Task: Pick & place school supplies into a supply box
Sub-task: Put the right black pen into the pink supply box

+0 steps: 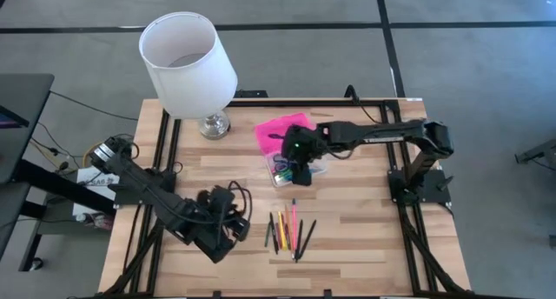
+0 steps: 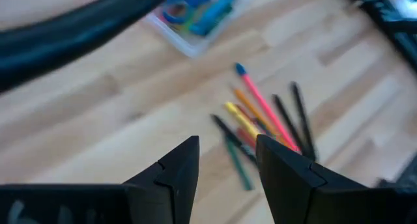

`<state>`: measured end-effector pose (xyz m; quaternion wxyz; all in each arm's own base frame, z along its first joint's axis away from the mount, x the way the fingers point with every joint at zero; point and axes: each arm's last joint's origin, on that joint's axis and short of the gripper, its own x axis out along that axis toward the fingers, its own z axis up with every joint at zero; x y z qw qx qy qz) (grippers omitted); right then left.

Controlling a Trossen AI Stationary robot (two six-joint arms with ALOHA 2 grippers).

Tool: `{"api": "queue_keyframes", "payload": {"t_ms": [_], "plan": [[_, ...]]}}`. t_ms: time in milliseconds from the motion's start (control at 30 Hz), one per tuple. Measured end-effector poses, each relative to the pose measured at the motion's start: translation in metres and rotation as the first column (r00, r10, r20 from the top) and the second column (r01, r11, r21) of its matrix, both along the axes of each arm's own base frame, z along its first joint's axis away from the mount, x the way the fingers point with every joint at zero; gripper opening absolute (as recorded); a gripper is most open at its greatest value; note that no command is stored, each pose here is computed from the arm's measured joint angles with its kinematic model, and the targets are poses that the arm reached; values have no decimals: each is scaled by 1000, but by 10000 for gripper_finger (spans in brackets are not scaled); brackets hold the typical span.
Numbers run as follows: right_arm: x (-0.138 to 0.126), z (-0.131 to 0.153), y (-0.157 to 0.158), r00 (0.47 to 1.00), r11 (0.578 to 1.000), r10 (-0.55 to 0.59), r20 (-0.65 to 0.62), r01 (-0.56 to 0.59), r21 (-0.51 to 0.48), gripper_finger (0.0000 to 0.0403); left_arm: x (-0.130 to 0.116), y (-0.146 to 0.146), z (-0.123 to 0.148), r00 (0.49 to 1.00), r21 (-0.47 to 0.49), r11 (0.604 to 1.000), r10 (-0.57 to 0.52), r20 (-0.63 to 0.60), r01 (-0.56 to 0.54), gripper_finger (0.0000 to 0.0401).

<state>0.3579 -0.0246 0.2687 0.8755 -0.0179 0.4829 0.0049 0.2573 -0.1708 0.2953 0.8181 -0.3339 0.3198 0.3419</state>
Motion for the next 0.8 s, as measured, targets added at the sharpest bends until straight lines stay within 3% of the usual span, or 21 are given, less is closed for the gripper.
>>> {"api": "queue_keyframes", "payload": {"t_ms": [167,367,667,800], "plan": [[-18,7,27,999,997,-39,22,37,61,172,12,-6,-31,993,-77,997,-13,119,23,146],[-46,-2,59,995,992,-104,-1,104,69,165,13,-6,-56,986,-137,990,-3,168,26,141],[-97,-18,106,987,986,-159,15,158,61,155,27,2,-70,979,-151,986,-34,202,65,113],[-114,-24,124,994,996,-73,84,68,64,152,43,5,-81,976,-141,980,-110,186,137,107]]}}
